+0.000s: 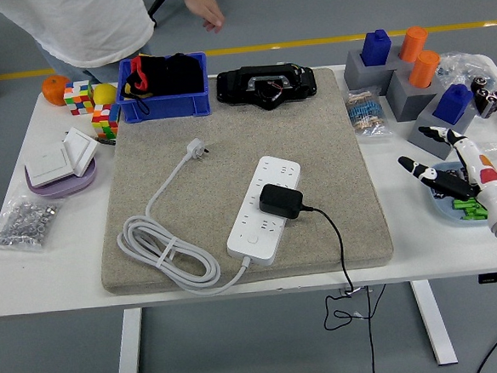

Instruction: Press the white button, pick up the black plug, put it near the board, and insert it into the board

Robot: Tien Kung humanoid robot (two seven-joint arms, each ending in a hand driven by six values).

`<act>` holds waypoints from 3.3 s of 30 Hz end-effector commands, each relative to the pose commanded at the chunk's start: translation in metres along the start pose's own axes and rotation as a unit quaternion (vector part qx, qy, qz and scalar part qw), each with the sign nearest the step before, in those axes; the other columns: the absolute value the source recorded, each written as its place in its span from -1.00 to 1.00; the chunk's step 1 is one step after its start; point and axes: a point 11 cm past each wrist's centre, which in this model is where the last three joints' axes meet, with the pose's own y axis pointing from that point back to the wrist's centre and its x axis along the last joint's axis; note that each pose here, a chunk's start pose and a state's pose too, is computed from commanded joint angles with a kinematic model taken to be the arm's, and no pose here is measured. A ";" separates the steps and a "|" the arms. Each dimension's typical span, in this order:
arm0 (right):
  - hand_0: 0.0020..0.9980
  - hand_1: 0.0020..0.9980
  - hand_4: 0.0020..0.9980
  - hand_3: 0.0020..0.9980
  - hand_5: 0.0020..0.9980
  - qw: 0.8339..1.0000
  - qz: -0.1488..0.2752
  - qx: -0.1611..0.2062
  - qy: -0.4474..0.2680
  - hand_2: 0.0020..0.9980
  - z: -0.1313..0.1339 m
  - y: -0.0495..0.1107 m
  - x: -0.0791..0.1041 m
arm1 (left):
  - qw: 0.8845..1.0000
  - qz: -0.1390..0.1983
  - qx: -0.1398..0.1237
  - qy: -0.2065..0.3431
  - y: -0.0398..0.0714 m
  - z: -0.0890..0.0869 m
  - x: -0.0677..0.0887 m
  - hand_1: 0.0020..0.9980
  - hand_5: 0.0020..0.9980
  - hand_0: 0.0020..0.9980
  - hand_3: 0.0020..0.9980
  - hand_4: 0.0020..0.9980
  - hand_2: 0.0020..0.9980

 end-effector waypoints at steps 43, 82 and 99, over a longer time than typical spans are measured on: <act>0.86 0.66 0.99 0.58 0.25 0.991 0.111 -0.074 -0.022 0.57 0.044 0.019 0.056 | 1.000 0.000 -0.010 -0.015 0.002 0.011 0.000 0.33 -0.46 0.42 0.35 0.33 0.17; 0.78 0.56 0.89 0.53 0.16 0.987 0.130 -0.071 -0.062 0.53 0.039 0.023 0.059 | 1.000 -0.004 -0.018 -0.014 0.003 0.019 -0.004 0.33 -0.47 0.42 0.36 0.32 0.17; 0.73 0.54 0.82 0.49 0.08 0.988 0.123 -0.050 -0.075 0.50 0.034 0.022 0.058 | 1.000 -0.007 -0.019 -0.008 0.003 0.020 -0.008 0.33 -0.46 0.42 0.36 0.32 0.17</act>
